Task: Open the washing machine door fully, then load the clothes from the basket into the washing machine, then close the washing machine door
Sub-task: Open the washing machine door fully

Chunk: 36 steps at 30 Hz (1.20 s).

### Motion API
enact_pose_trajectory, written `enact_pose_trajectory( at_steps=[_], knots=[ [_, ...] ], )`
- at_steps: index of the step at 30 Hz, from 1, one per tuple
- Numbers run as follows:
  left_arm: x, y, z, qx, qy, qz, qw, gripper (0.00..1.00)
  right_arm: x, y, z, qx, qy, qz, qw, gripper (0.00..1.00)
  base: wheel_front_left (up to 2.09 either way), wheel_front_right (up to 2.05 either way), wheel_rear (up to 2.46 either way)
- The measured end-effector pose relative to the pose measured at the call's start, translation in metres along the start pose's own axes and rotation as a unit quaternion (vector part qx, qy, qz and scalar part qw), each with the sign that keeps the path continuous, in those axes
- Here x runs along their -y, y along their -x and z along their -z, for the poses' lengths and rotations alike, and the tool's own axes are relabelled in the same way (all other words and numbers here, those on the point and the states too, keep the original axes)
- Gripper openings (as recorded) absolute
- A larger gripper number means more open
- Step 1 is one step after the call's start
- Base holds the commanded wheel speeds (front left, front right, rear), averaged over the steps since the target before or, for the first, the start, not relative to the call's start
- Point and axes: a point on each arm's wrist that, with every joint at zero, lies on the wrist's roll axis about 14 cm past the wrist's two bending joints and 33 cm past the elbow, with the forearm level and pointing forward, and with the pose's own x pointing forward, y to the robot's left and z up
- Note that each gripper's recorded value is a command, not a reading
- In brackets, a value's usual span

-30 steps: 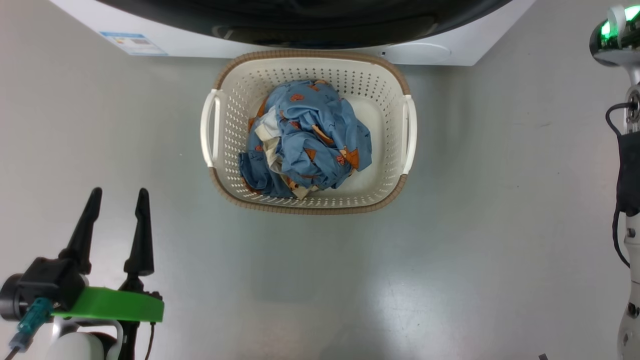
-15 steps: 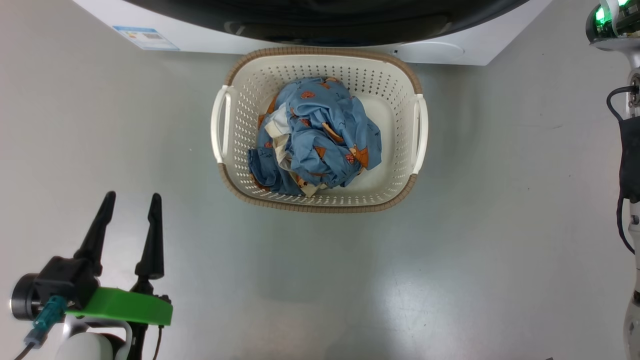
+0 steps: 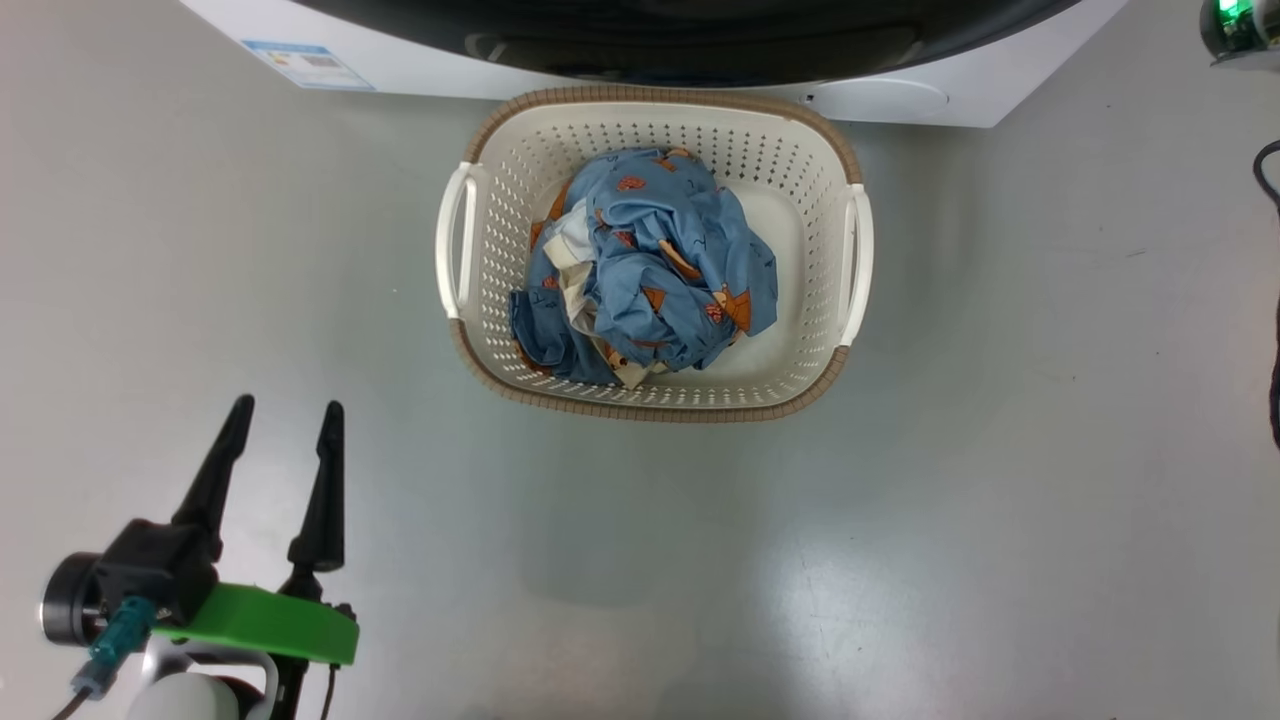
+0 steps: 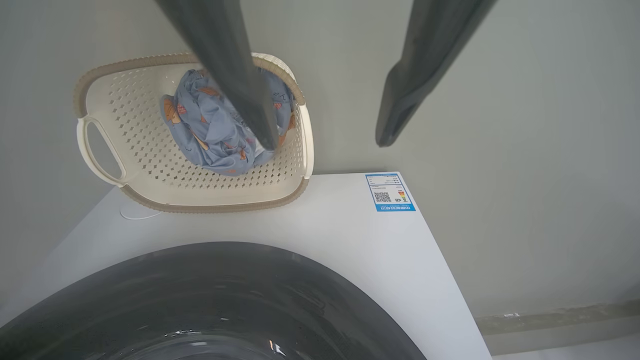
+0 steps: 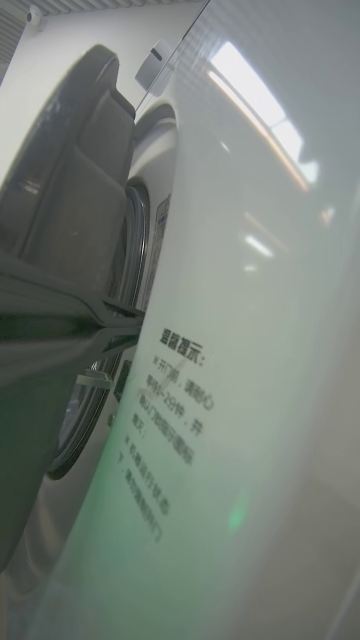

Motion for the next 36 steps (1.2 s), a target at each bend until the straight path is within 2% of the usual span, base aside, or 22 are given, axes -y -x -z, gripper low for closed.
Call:
enact_pose_trajectory(
  at_steps=[17, 36],
  knots=[
    [-0.003, 0.007, 0.012, -0.020, 0.002, -0.005, 1.000, 1.00, -0.006, 0.002, -0.001, -0.040, 0.022, 0.004, 0.999, 0.00, 0.00, 0.00, 0.00],
    [-0.008, 0.008, 0.009, -0.015, 0.004, -0.015, 1.000, 1.00, -0.012, 0.004, 0.018, -0.096, 0.030, 0.003, 0.995, 0.00, 0.00, 0.00, 0.00]
  ],
)
